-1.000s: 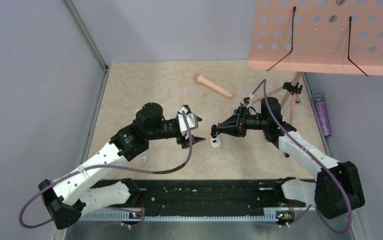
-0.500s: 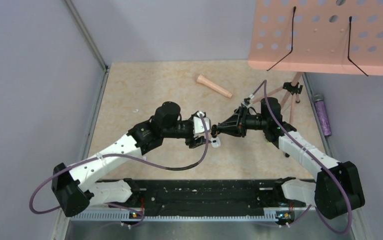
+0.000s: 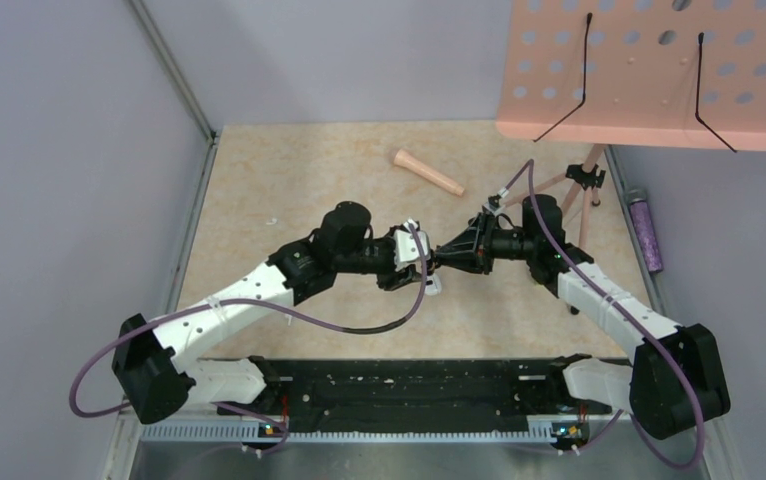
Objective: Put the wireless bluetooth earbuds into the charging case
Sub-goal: Adjust the right earbud in the right side groove of the charging case.
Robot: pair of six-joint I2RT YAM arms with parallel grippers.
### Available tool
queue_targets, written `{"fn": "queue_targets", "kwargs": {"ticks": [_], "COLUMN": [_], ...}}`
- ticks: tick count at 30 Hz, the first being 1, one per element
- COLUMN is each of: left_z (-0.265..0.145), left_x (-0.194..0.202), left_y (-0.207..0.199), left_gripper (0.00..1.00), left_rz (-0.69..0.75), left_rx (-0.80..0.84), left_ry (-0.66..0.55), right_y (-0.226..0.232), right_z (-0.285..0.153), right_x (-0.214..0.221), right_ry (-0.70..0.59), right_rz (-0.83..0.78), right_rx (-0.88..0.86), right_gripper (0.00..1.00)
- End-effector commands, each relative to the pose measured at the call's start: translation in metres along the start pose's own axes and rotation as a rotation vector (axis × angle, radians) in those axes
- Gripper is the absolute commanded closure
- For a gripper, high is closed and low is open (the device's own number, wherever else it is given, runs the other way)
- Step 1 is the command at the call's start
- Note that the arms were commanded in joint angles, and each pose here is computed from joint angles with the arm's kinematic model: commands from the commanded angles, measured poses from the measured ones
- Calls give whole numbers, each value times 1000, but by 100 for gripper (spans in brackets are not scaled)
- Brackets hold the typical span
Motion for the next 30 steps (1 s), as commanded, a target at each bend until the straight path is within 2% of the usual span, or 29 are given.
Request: {"fn": "queue_targets", "kwargs": {"ticks": [1,8,13,17,30], "left_z": [1,3,4,6,3], "left_x": [-25,-24,-22,-19,-22], "left_y": [16,17,15,15,11], "left_gripper": [51,66,67,63,75], "left_rz": [38,31,26,26,37], "left_rx": [-51,-52,-42,-37,-15], "left_ry": [-74,-77,-70,-59,-66], "right_y": [13,13,14,15,14], "right_z": [-5,-5,-5,-6,-6], "right_x": [7,7,8,8,11], "right_ry": [11,11,10,10,36], "right_rz": [-54,-53,-55,-56,-81], "right_rx": [-42,-44,-48,-51,-43], "right_gripper": [100,100,100,100,100]}}
Point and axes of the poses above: each gripper's point midway between its finger pads, its own z axis out along the fingers, its own y axis along the line the jaws close on, x = y × z, the point moved 2 cm from there along -z, back along the fingers, and after that the axes turned 10 degrees about z, right-handed, at the moved point
